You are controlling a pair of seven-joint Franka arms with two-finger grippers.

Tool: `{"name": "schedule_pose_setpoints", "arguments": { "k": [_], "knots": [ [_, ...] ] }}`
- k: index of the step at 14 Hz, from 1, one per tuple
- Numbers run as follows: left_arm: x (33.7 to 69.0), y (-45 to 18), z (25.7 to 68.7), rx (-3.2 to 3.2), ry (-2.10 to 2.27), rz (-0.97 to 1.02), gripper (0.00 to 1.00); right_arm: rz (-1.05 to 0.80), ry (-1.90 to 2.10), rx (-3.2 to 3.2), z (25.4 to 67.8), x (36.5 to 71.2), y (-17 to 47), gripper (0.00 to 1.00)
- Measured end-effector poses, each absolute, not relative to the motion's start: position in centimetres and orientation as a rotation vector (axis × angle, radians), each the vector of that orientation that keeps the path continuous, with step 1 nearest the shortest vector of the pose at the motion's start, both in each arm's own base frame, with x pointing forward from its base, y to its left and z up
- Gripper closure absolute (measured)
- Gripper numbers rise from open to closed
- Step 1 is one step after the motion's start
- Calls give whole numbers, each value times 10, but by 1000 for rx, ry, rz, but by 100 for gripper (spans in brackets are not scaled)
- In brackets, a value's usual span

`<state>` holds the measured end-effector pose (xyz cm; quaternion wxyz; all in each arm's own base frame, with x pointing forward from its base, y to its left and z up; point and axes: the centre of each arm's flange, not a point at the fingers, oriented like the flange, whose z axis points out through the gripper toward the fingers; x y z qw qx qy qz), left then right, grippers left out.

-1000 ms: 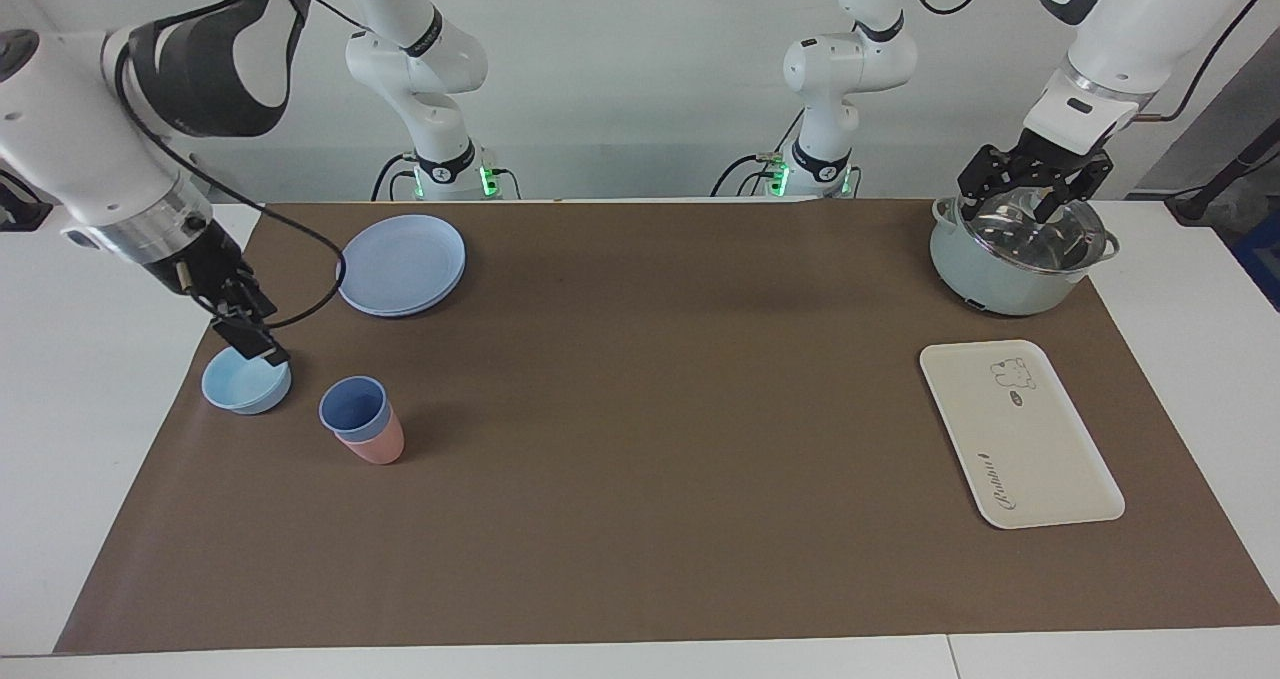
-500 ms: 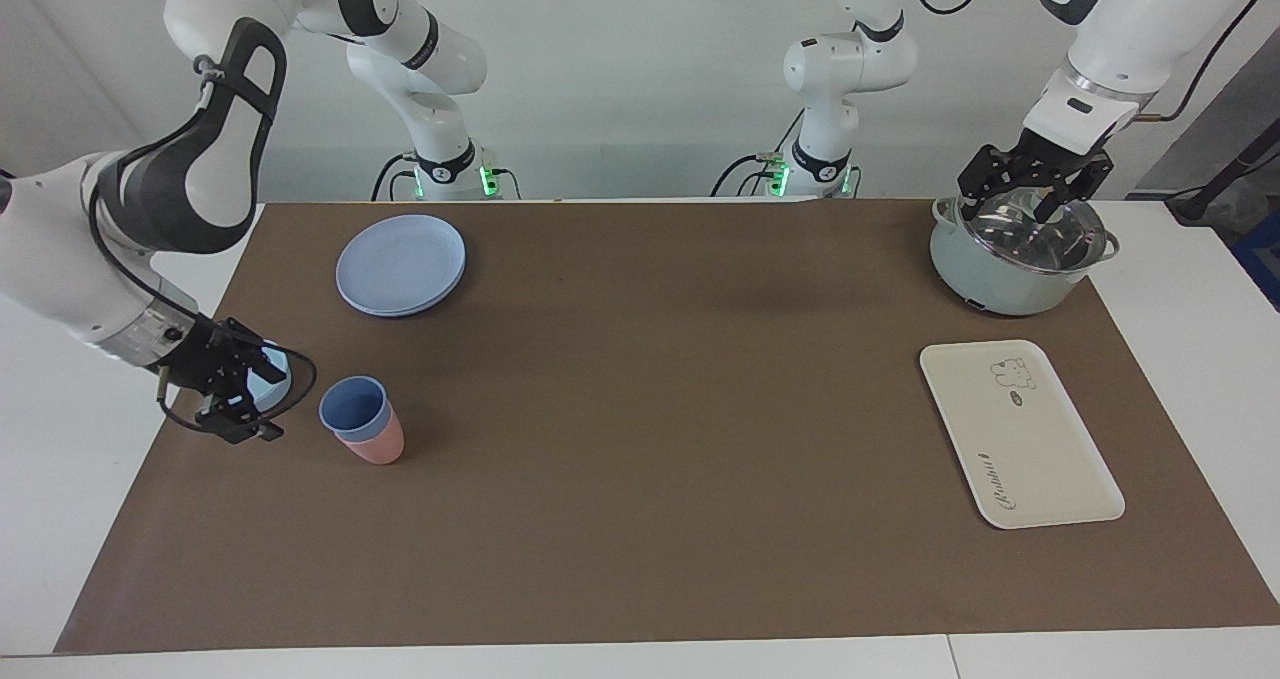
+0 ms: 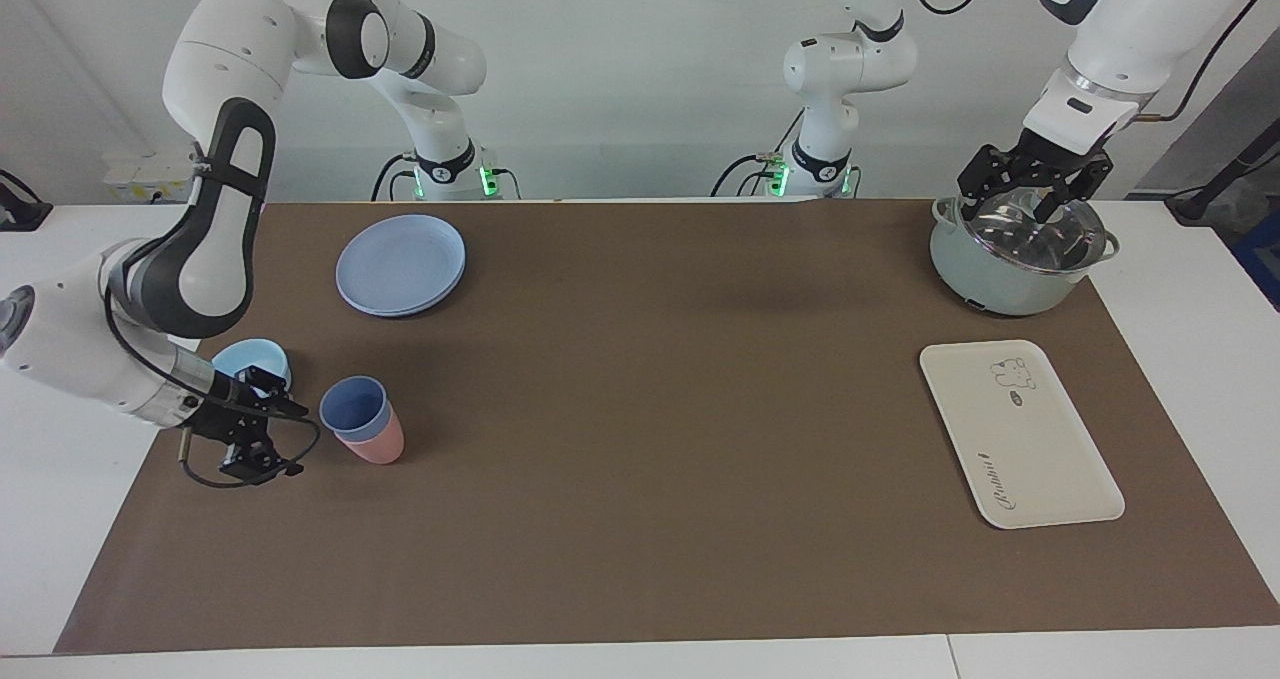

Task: Place cup on tray
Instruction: 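Reach the right gripper to the pink-and-blue cup and grasp it, then carry the cup with the right gripper toward the table center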

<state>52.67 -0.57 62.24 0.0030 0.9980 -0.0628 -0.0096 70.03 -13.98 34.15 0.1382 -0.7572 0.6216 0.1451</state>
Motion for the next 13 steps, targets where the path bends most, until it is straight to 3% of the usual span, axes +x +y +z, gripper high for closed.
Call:
{"name": "schedule_pose_setpoints", "arguments": {
  "k": [7, 13],
  "knots": [
    [527, -6, 622, 3129, -197, -30, 0, 577, 1746, -2054, 295, 694, -118, 6],
    [527, -6, 622, 3129, -197, -30, 0, 634, 1702, -1949, 294, 686, -107, 7]
  ]
}}
